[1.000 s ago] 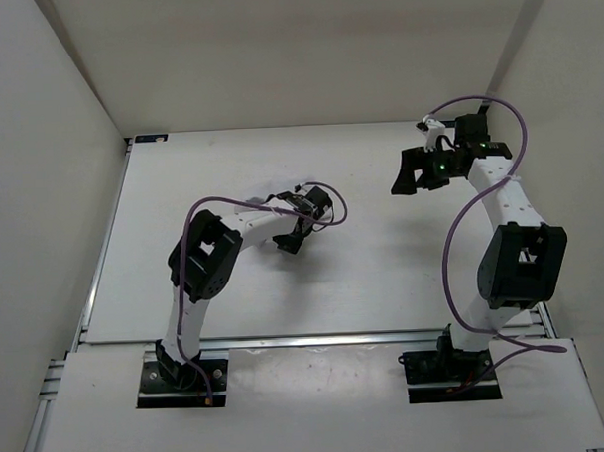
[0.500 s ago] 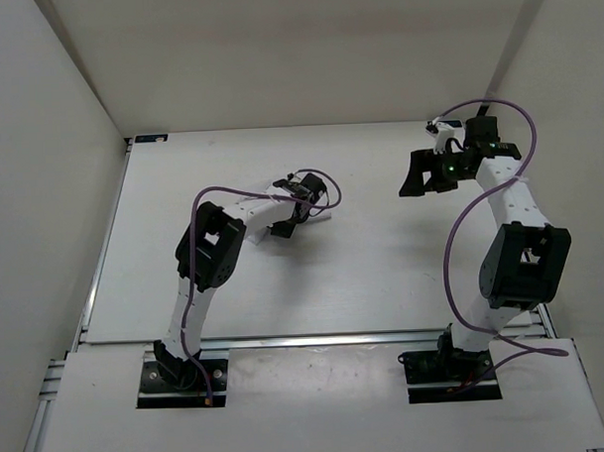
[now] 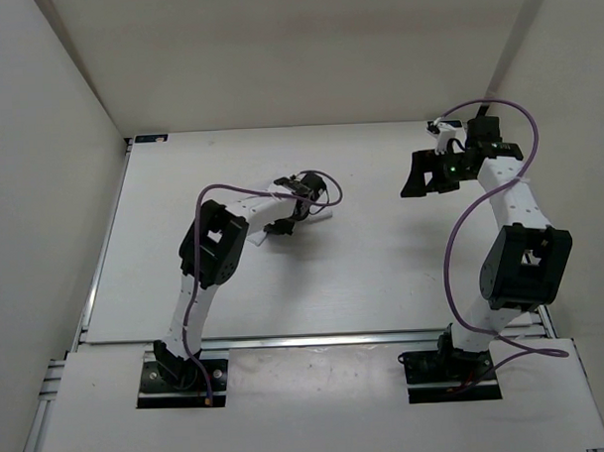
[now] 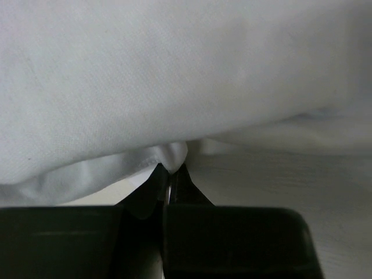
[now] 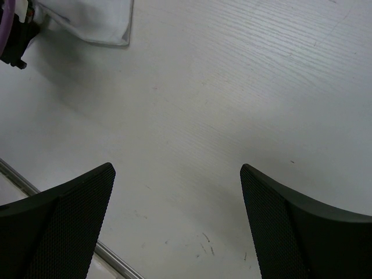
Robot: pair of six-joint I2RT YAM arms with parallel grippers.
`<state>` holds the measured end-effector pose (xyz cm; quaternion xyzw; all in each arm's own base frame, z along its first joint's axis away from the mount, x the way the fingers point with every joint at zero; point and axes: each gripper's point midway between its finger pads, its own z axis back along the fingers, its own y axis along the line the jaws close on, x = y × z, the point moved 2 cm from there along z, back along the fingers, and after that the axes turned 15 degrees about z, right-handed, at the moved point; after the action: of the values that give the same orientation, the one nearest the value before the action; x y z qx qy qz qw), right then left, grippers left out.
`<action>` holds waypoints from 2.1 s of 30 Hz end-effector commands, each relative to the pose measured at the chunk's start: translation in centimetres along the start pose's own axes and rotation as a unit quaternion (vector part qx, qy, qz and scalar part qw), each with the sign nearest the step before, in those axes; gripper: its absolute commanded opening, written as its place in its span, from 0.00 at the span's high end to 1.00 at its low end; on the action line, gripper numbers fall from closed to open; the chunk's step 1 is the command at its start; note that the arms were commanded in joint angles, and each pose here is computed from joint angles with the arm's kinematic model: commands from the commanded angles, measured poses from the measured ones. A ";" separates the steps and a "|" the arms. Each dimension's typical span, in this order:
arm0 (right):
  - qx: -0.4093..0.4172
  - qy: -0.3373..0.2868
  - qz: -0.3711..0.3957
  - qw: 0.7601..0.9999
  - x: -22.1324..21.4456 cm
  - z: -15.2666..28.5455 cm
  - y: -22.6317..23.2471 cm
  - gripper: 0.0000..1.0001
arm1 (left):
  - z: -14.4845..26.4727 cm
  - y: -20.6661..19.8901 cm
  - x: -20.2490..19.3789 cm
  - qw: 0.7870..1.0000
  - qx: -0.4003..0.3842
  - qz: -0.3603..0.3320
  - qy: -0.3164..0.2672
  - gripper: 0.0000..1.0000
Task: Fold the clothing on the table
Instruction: Flatten the skirt out
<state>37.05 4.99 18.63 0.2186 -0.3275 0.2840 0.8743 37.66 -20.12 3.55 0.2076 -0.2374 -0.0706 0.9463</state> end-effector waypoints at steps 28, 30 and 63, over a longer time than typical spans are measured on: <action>0.012 0.004 0.040 0.999 -1.2 -1.8 2.7 0.04 | 17.0 17.0 -1.2 0.639 -0.579 0.503 -0.055 0.03; 0.020 0.010 0.043 0.999 -1.3 -2.1 3.0 0.02 | 16.6 12.2 -4.8 0.655 -0.582 0.482 0.000 0.01; 0.021 0.022 0.070 0.997 -0.8 -2.3 4.6 0.04 | 2.6 17.2 1.2 0.923 -0.098 0.370 -0.038 0.02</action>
<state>34.72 9.95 15.83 0.2170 -0.2992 0.3538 0.8592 35.77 -5.26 10.22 0.0118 -0.2704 0.2795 0.9212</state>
